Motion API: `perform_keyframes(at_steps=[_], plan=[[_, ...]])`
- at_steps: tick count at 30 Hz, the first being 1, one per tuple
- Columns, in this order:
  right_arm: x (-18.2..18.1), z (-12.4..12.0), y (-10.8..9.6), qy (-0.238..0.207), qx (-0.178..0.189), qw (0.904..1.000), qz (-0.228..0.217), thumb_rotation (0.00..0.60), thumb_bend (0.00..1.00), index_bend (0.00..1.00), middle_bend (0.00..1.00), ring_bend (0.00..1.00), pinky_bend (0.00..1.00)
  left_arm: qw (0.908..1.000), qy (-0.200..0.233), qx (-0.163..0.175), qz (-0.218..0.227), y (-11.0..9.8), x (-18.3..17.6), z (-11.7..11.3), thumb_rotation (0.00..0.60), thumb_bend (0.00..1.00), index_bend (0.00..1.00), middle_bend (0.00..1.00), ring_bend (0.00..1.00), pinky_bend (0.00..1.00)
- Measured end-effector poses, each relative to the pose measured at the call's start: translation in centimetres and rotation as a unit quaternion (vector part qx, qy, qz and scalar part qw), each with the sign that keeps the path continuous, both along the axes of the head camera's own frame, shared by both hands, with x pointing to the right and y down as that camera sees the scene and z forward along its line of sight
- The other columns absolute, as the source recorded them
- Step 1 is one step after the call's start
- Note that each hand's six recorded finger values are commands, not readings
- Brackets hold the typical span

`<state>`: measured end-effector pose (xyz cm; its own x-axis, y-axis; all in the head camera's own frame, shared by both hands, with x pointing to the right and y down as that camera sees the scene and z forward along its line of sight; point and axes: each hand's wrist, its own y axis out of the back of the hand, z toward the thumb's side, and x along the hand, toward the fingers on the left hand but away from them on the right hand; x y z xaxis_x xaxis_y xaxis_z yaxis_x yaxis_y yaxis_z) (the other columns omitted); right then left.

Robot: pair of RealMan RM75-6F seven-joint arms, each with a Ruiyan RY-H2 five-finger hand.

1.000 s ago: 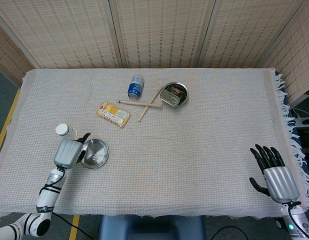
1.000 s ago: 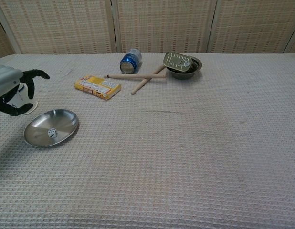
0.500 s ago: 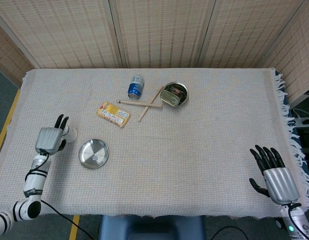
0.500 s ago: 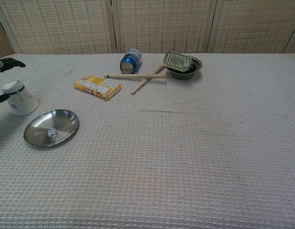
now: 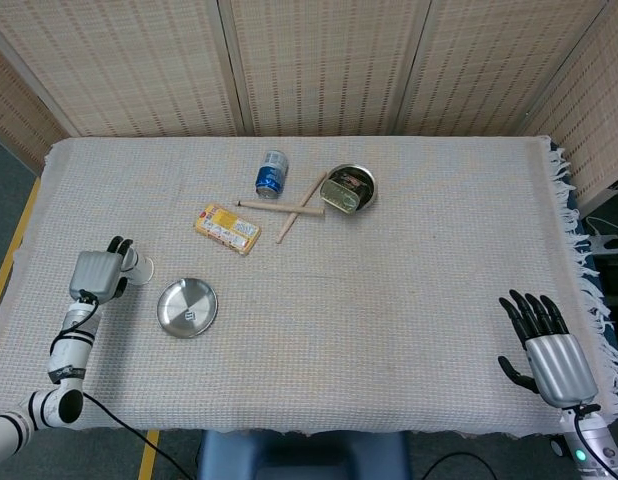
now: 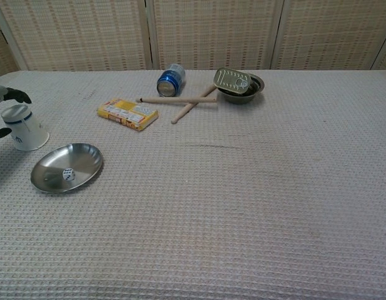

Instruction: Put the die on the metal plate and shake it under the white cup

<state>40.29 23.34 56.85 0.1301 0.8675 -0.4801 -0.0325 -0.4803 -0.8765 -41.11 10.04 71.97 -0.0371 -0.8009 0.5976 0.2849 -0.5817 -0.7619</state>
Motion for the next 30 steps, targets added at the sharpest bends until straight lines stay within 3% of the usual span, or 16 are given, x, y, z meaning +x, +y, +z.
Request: perform_keyframes(at_steps=[13, 15, 20, 27, 30], plan=[[0.0, 0.3, 0.1, 0.006, -0.008, 1.0000, 0.000, 0.545, 0.20, 0.00, 0.00, 0.00, 0.00, 0.9998, -0.016, 0.010, 0.005, -0.3, -0.5, 0.6, 0.600, 0.38, 0.29, 0.24, 0.63, 0.89], [0.0, 0.5, 0.1, 0.007, -0.009, 0.9999, 0.000, 0.544, 0.20, 0.00, 0.00, 0.00, 0.00, 0.9998, -0.014, 0.011, 0.006, -0.4, -0.5, 0.6, 0.600, 0.38, 0.30, 0.28, 0.63, 0.89], [0.0, 0.6, 0.0, 0.009, -0.011, 0.9999, 0.001, 0.544, 0.20, 0.00, 0.00, 0.00, 0.00, 0.9997, -0.008, 0.017, 0.014, -0.5, -0.2, 0.6, 0.600, 0.39, 0.38, 0.49, 0.64, 0.89], [0.1, 0.6, 0.0, 0.007, -0.011, 0.9999, 0.001, 0.546, 0.20, 0.00, 0.00, 0.00, 0.00, 0.9992, 0.000, 0.034, 0.023, -0.6, 0.2, 0.3, 0.600, 0.41, 0.47, 0.66, 0.64, 0.89], [0.0, 0.5, 0.0, 0.005, -0.011, 0.9999, 0.000, 0.545, 0.20, 0.00, 0.00, 0.00, 0.00, 0.9985, 0.011, 0.045, 0.028, -0.6, 0.6, -0.2, 0.600, 0.42, 0.52, 0.73, 0.69, 0.89]])
